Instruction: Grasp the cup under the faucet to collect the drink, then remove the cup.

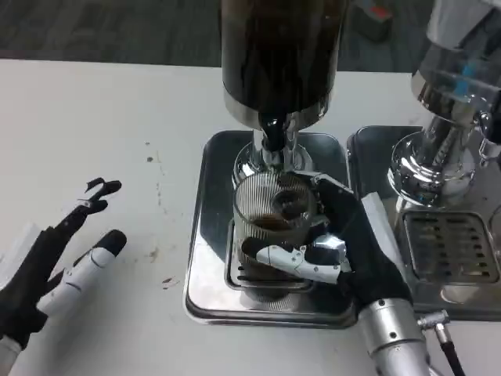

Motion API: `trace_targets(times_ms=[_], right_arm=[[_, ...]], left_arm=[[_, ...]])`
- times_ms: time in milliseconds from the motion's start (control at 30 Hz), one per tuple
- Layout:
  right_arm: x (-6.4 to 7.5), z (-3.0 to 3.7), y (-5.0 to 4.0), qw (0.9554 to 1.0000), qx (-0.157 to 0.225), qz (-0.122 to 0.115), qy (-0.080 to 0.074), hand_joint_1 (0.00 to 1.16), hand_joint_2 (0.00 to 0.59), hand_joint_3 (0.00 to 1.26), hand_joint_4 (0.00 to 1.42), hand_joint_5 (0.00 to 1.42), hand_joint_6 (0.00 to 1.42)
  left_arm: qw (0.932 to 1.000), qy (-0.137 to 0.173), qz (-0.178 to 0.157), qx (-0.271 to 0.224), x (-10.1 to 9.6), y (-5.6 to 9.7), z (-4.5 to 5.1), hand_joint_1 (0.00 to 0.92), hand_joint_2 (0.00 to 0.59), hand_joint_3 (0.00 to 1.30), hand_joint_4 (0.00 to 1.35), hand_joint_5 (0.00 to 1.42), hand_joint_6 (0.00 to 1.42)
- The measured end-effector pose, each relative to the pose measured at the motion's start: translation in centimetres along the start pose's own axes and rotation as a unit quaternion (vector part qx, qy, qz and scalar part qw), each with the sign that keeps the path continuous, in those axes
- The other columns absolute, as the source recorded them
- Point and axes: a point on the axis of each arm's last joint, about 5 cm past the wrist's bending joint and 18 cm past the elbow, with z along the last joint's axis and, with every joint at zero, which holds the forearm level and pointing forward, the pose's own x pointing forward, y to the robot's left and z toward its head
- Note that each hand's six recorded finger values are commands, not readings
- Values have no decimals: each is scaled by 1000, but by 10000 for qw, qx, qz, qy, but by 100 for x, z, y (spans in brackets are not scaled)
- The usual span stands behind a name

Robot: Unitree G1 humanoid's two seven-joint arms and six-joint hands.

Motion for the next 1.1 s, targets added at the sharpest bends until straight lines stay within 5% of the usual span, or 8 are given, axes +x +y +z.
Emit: trace_targets(times_ms=[267,600,733,967,1100], right_arm=[[-51,16,-47,9996,-258,146,35,1054,219,447,530,624,851],[-167,9,-115,9993,-330,146,94,1041,217,447,530,636,859],[-237,-3,-129,9995,-252,102,167,1038,217,447,530,638,872],[-298,45,-146,9997,-203,54,80,1033,232,456,539,645,876],[-345,59,-157,9997,-201,86,65,1032,233,459,541,651,876]], left_arm=[[9999,-16,-19,123,10,-28,5,0,168,147,0,115,0],[9960,-200,-63,868,3,-10,47,0,153,102,0,68,0],[9903,-315,-233,1335,-31,24,83,0,150,69,0,41,0],[9781,-390,-491,1983,-99,105,127,0,127,1,0,0,0],[9652,-475,-729,2467,-185,153,160,0,125,0,0,0,0]])
